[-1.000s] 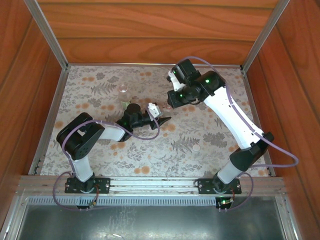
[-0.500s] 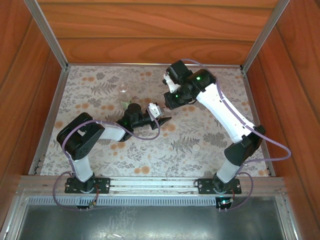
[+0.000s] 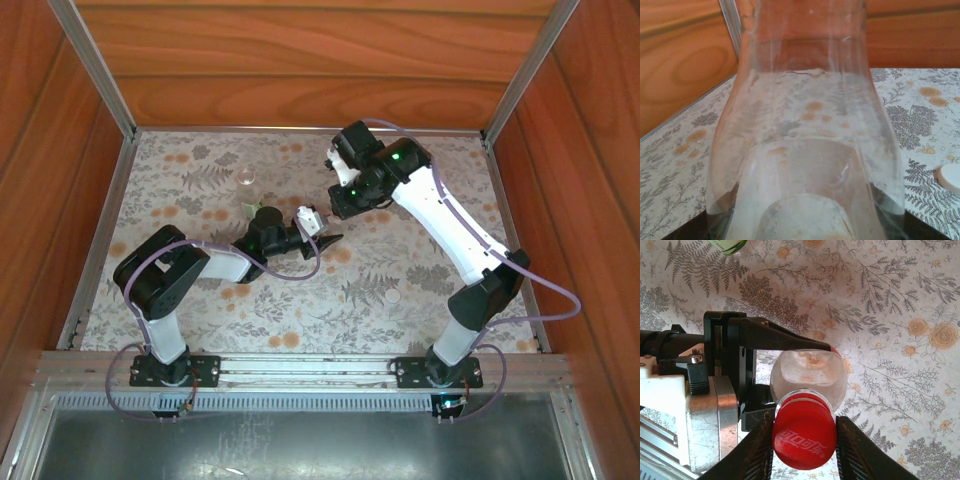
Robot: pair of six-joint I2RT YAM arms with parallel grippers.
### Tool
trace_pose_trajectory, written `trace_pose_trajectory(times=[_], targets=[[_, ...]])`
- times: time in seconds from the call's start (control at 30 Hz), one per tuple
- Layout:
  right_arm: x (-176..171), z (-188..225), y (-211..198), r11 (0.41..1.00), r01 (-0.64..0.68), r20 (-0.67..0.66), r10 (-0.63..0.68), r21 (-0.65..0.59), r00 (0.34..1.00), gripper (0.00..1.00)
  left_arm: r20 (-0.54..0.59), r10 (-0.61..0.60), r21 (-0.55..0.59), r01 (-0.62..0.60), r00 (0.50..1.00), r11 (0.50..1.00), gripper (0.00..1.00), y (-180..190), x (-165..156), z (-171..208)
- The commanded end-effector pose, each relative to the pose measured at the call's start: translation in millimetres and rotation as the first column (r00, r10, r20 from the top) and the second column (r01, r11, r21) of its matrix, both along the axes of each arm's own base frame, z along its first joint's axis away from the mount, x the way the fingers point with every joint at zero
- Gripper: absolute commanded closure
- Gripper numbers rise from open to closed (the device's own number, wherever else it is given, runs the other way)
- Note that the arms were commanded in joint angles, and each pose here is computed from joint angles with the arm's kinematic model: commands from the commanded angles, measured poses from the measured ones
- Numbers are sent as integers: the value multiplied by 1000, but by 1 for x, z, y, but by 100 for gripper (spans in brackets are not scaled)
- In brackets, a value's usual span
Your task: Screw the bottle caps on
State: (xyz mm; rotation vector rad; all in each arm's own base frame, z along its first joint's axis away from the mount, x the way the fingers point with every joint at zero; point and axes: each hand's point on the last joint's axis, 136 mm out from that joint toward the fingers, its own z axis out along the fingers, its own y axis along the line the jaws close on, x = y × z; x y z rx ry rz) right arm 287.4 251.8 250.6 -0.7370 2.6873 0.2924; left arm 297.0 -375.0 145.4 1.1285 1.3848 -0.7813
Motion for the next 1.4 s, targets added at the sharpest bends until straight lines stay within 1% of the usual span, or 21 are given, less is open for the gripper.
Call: trace_pose_trajectory(times=[0.0, 0.1, 0.2, 0.63, 0.7, 0.83, 0.93, 1.07, 1.27, 1.3, 1.33, 1.37], targets=[[0, -12, 1, 1000, -9, -45, 9, -15, 999, 64, -101, -2, 107, 12, 995, 994, 48, 3, -8, -43], [-5, -12, 3, 1000, -21, -60, 21, -3, 998, 63, -108, -3, 102, 14, 994, 995, 48, 2, -8, -42], [-7, -16, 0, 1000, -26, -67, 25, -16, 997, 63, -109, -2, 102, 13, 994, 995, 48, 1, -7, -42], [0, -17, 3, 999, -27, -46, 26, -17, 999, 63, -119, -3, 98, 15, 993, 995, 48, 1, -8, -41], [1, -13, 4, 1000, -24, -34, 24, -7, 999, 61, -120, -3, 100, 15, 993, 995, 48, 1, -8, -42], [-1, -8, 3, 1000, -21, -29, 21, 0, 999, 46, -123, -5, 98, 17, 992, 995, 48, 1, -8, -42], [-1, -8, 2, 1000, -17, -26, 17, 4, 1000, 39, -125, -4, 97, 17, 992, 995, 48, 1, -8, -42], [0, 0, 2, 1000, -7, 0, 7, 26, 1000, 38, -127, -3, 98, 16, 992, 995, 48, 1, -8, -43], [4, 15, -4, 999, 24, 54, -26, 33, 998, 33, -133, -2, 98, 15, 991, 995, 48, 1, -8, -43], [5, 14, -4, 999, 32, 59, -34, 32, 998, 32, -137, 0, 97, 14, 991, 995, 48, 1, -8, -43], [3, 27, -8, 997, 42, 92, -47, 58, 995, 33, -140, -1, 97, 15, 990, 995, 48, 1, -8, -44], [4, 29, -10, 996, 51, 101, -58, 67, 993, 34, -143, 1, 96, 13, 990, 995, 48, 1, -7, -44]])
